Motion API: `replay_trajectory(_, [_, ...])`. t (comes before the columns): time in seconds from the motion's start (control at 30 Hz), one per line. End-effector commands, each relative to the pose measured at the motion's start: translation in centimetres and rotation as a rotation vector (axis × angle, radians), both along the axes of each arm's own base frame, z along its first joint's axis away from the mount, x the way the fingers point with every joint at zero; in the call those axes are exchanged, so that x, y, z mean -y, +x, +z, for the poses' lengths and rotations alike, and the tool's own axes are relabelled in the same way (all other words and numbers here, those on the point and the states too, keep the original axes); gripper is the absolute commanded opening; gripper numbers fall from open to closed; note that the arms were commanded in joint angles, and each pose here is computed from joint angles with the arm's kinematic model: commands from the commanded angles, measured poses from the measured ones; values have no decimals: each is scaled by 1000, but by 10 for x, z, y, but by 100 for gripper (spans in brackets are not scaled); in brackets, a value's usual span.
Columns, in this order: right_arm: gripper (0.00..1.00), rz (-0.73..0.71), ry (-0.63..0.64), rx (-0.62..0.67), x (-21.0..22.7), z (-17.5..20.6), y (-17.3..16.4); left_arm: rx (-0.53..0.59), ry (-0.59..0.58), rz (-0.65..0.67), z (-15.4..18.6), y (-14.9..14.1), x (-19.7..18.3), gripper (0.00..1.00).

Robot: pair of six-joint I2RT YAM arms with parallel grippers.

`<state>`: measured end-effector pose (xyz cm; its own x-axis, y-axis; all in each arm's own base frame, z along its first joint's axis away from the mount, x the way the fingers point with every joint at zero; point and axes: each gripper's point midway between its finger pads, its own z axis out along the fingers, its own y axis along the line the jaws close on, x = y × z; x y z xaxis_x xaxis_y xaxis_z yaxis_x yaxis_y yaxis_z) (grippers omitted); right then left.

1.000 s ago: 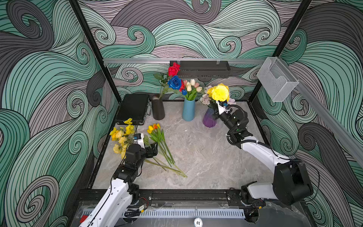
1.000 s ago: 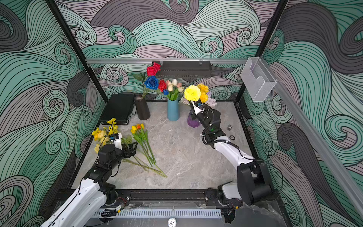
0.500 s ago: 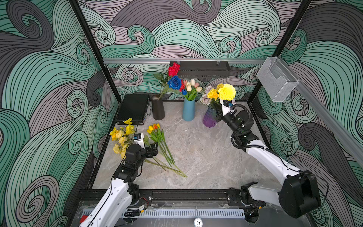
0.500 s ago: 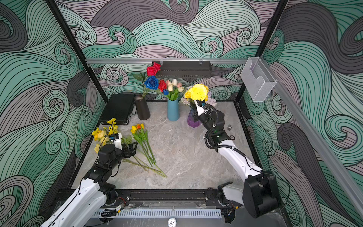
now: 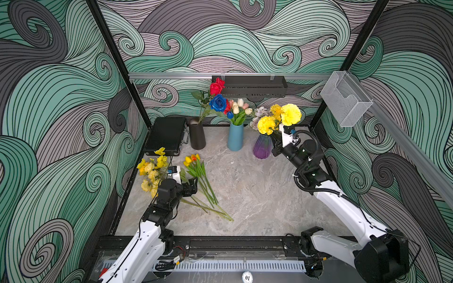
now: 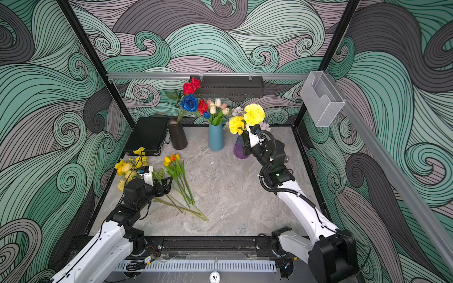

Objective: Pick out yellow flowers from the vase
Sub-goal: Pick up the flower from the vase.

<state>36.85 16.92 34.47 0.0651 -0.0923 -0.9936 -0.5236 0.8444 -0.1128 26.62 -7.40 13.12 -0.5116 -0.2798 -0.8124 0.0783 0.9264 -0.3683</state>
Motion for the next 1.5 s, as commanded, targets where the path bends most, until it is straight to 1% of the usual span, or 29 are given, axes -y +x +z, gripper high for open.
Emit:
replay_trajectory(0.0, [8,-17,-7,-110,-2,-26,8,28,5,-16,7,2,1,90])
replay_trajectory(0.2, [8,-68,-26,-153,6,-32,15,25,4,-15,6,2,1,90])
replay_trajectory(0.37, [7,-78,-20,-153,9,-32,13,28,3,-15,7,2,1,90])
replay_trajectory(0.6, [8,-84,-18,-86,15,0,-2,27,2,-17,7,2,2,90])
replay_trajectory(0.77, [8,-130,-10,-65,26,15,-9,28,2,-17,7,2,2,90])
replay_trajectory(1.03, [8,-165,-1,-119,32,3,-6,29,1,-18,7,2,2,90])
replay_trajectory(1.23, [8,-161,-31,-171,30,-13,-1,26,1,-20,7,2,2,90])
replay_trajectory(1.33, [12,-123,-35,-178,22,-24,2,27,1,-20,7,2,2,90])
replay_trajectory(1.4, [18,-84,-40,-175,14,-30,3,28,1,-18,7,2,2,90])
replay_trajectory(1.47, [24,-77,-32,-153,12,-31,8,29,1,-20,7,2,2,90])
